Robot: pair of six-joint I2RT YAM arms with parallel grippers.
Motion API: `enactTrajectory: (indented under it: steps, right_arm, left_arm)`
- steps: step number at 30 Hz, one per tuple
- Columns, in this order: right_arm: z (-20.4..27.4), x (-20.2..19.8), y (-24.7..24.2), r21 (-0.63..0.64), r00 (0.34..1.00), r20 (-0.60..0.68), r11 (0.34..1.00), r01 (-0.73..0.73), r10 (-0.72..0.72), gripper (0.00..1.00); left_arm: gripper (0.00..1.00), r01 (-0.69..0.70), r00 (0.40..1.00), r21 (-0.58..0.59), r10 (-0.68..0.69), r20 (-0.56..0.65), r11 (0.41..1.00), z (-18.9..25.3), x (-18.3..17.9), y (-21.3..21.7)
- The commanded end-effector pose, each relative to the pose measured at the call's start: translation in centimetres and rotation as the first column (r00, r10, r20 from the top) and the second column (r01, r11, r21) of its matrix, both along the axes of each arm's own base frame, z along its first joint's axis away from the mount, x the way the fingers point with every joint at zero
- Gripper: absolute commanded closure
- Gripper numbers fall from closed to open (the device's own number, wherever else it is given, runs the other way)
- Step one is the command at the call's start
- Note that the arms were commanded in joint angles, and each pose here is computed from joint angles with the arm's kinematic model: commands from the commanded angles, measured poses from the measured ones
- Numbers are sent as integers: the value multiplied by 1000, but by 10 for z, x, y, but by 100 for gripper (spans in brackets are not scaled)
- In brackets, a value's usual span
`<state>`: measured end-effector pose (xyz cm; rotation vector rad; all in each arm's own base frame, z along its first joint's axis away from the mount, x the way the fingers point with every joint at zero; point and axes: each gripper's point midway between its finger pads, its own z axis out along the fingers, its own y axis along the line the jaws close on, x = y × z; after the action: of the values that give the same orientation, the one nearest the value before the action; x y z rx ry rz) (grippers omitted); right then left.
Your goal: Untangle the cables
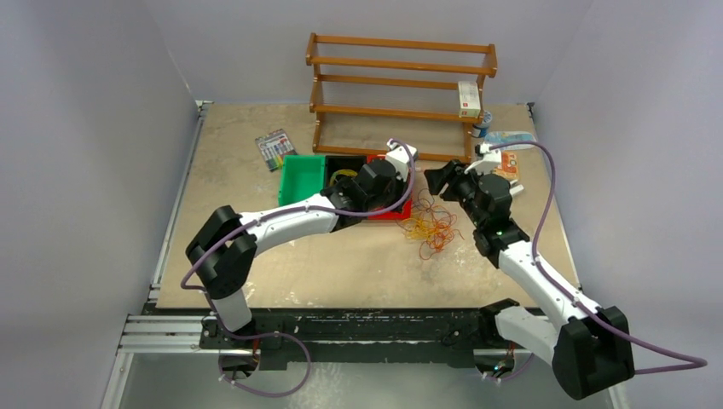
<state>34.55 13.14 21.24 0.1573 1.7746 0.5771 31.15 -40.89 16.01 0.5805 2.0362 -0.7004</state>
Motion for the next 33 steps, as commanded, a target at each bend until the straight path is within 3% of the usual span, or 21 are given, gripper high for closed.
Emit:
enactTrajectory:
  steps: [1,8,15,23,33]
  right_arm:
    - [35,0,7,-26,983,175,998,-60,64,40]
    - [31,-2,11,-44,976,194,995,-91,98,35]
    - [3,12,9,46,999,37,999,-19,18,36]
    - [-26,23,31,50,993,-44,993,-109,111,34]
    - [-73,31,19,17,983,-184,1000,-21,24,35]
  left_arm:
    - [100,-55,992,-26,57,108,998,55,20,7]
    - [100,-82,985,-20,84,153,996,84,30,22]
    - [100,-76,977,13,72,199,997,105,28,33]
    - [100,-115,969,34,105,223,993,110,30,43]
    - [100,-250,934,77,220,280,965,127,45,72]
